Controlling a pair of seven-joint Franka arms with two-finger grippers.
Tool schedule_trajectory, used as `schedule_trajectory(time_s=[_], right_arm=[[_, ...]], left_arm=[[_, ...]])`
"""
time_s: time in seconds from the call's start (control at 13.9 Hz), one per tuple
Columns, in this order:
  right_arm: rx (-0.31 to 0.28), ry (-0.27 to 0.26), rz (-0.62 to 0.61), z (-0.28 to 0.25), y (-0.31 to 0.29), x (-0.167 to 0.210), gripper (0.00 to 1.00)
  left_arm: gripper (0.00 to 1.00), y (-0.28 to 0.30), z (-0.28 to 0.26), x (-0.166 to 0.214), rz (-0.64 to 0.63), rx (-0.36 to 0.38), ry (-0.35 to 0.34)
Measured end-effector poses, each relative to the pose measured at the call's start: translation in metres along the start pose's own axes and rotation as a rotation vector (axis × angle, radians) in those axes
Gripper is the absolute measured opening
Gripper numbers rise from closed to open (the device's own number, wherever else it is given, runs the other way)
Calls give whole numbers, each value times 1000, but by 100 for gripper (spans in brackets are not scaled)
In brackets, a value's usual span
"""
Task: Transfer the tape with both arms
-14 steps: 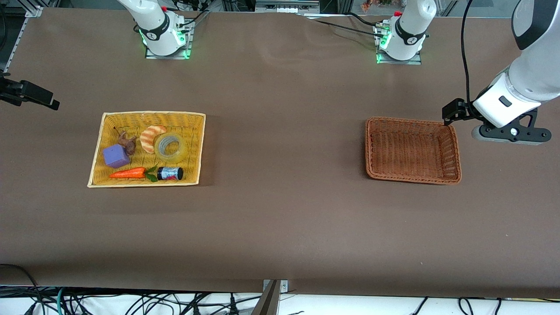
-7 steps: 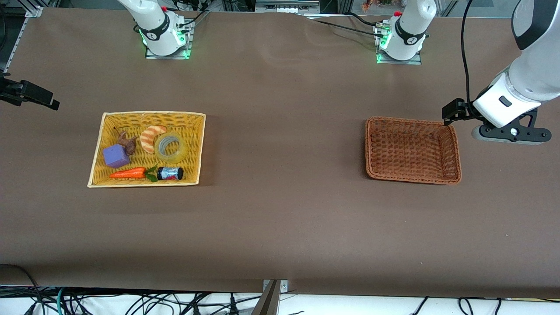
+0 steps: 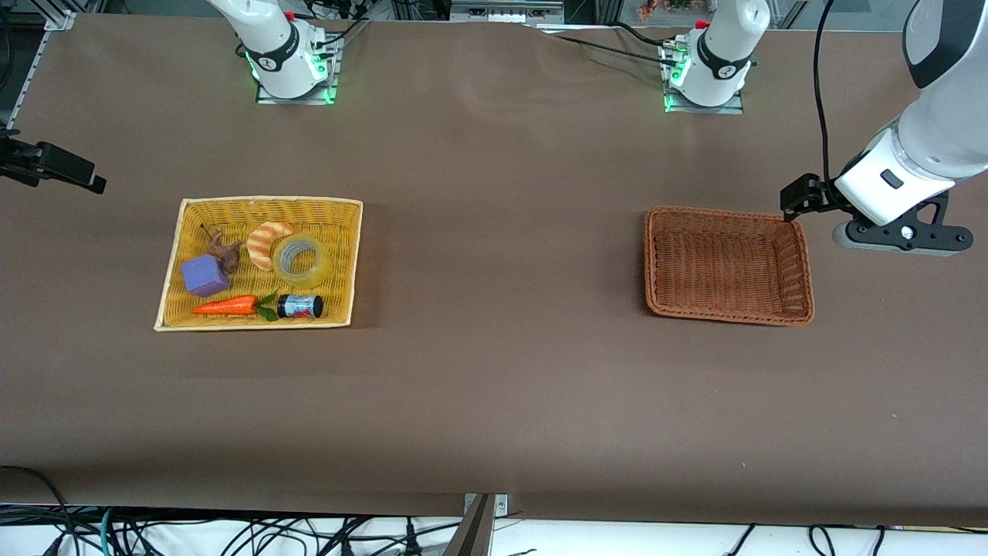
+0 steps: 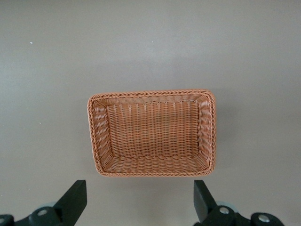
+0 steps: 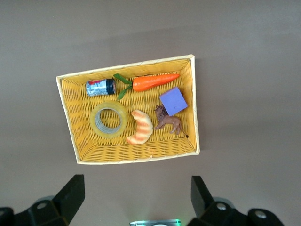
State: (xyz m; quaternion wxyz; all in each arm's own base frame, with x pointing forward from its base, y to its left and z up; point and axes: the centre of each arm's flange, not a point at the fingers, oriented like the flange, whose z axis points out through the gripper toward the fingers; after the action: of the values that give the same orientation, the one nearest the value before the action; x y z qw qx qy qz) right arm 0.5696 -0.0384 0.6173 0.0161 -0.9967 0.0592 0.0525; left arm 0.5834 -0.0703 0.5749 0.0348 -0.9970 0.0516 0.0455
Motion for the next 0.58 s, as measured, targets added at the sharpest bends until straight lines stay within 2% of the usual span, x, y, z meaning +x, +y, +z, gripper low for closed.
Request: schedule_trajectory(time_s=[0.58], right_arm=[[-5,-62,1,32,-1,16,100]], left_arm=[[100,0,2,0,-2,-6,-4]])
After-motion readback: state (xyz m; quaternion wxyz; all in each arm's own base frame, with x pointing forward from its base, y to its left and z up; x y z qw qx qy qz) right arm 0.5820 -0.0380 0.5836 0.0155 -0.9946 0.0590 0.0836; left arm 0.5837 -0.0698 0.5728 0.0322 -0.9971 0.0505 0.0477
